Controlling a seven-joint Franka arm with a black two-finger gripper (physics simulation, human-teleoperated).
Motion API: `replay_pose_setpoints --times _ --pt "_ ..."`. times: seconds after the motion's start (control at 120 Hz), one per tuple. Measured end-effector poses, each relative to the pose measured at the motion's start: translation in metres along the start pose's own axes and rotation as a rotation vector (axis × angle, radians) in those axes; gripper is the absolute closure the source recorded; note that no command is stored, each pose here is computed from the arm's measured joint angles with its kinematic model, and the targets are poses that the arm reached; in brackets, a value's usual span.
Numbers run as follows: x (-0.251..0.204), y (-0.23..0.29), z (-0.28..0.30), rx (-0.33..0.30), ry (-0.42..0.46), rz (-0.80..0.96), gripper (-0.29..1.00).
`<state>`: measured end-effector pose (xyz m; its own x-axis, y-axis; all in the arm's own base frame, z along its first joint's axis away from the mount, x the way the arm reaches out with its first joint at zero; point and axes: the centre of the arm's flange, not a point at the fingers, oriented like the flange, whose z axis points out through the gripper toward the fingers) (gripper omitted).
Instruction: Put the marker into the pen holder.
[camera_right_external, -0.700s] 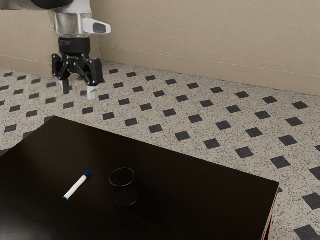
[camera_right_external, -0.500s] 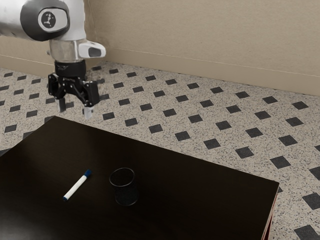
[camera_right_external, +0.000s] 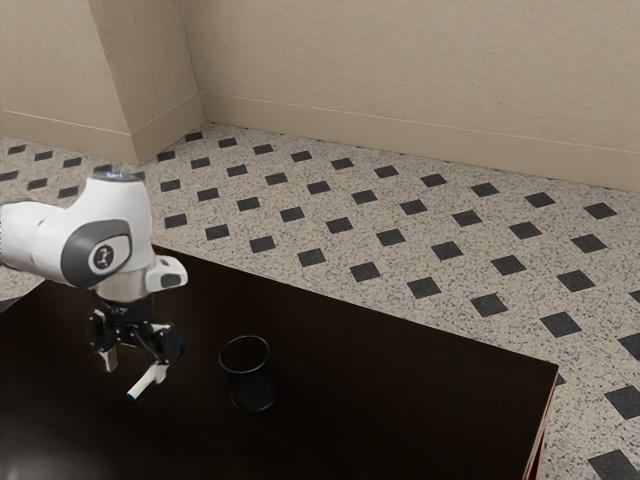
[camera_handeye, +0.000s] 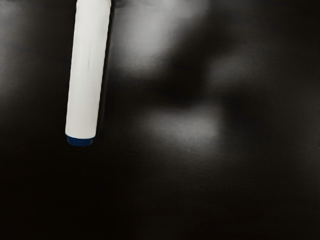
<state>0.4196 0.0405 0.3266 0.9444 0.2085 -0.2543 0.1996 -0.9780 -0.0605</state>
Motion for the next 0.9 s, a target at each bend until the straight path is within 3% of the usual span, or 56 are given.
replay_pose_setpoints --times 0.367,0.9 --pt "0.028 -0.014 0.036 -0.017 0.125 0.012 0.23" --pt "0.029 -0.039 0.070 -0.021 0.111 0.043 0.45"
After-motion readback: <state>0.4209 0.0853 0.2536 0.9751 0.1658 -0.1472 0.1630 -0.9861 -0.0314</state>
